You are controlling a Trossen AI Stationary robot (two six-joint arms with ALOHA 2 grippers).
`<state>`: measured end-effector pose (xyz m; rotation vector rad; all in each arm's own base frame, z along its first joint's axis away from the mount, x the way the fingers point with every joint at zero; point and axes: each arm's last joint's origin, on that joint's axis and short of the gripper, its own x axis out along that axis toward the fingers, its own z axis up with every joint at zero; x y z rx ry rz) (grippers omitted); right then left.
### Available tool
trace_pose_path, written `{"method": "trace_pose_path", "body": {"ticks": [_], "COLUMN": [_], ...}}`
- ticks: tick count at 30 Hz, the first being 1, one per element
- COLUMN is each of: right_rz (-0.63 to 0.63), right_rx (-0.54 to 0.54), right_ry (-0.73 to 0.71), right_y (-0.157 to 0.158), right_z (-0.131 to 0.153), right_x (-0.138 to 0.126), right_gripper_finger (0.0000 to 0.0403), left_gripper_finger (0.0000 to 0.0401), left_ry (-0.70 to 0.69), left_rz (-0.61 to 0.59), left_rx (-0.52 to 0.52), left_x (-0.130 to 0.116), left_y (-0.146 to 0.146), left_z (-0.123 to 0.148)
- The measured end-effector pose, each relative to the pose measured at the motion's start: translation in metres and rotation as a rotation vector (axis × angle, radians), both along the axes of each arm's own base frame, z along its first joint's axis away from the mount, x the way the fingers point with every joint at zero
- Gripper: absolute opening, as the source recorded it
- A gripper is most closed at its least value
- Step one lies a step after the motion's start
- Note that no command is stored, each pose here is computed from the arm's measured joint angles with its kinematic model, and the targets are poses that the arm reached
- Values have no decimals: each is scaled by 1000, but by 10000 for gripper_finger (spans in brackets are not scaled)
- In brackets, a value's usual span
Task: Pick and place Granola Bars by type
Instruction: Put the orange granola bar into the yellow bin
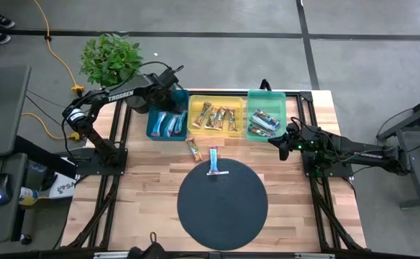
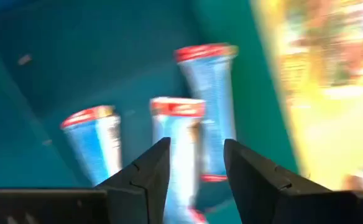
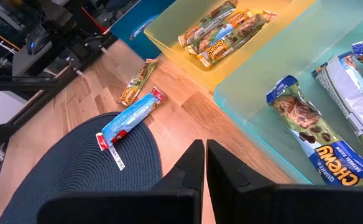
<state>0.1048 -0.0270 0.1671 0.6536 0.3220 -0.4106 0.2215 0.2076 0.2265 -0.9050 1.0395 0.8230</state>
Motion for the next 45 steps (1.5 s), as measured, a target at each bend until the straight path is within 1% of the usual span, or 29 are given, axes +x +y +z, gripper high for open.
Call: {"method": "trace_pose_path", "body": {"ticks": [3,6,10,14,17,20,26,31,35,37,40,43,45], "right_rz": [0,0,0,0,0,0,0,0,0,0,0,0,2], "right_rx": [0,0,0,0,0,0,0,0,0,0,0,0,0], "right_ry": [0,0,0,0,0,0,0,0,0,-1,-1,0,-2], "right_y": [0,0,0,0,0,0,0,0,0,0,0,0,0], "right_z": [0,0,0,0,0,0,0,0,0,0,0,0,0], "right_x": [0,0,0,0,0,0,0,0,0,0,0,0,0], "right_gripper_finger": [0,0,0,0,0,0,0,0,0,0,0,0,0], "left_gripper_finger": [148,148,148,147,147,147,147,147,147,147,147,147,147], "left_ry": [-112,-194,-247,-254,-224,-213,-222,-199,-163,-139,-131,-95,-64], "left_rz": [-10,-45,-109,-119,-47,82,261,412,513,513,523,545,554], "left_rx": [-31,-92,-123,-171,-149,-103,-58,-26,-72,-120,-142,-172,-170], "left_x": [16,36,63,84,93,97,99,96,102,109,121,126,127], "left_y": [-7,-25,-61,-104,-134,-157,-189,-206,-210,-210,-207,-203,-201], "left_z": [16,29,35,36,36,35,35,30,15,4,-12,-24,-32]}}
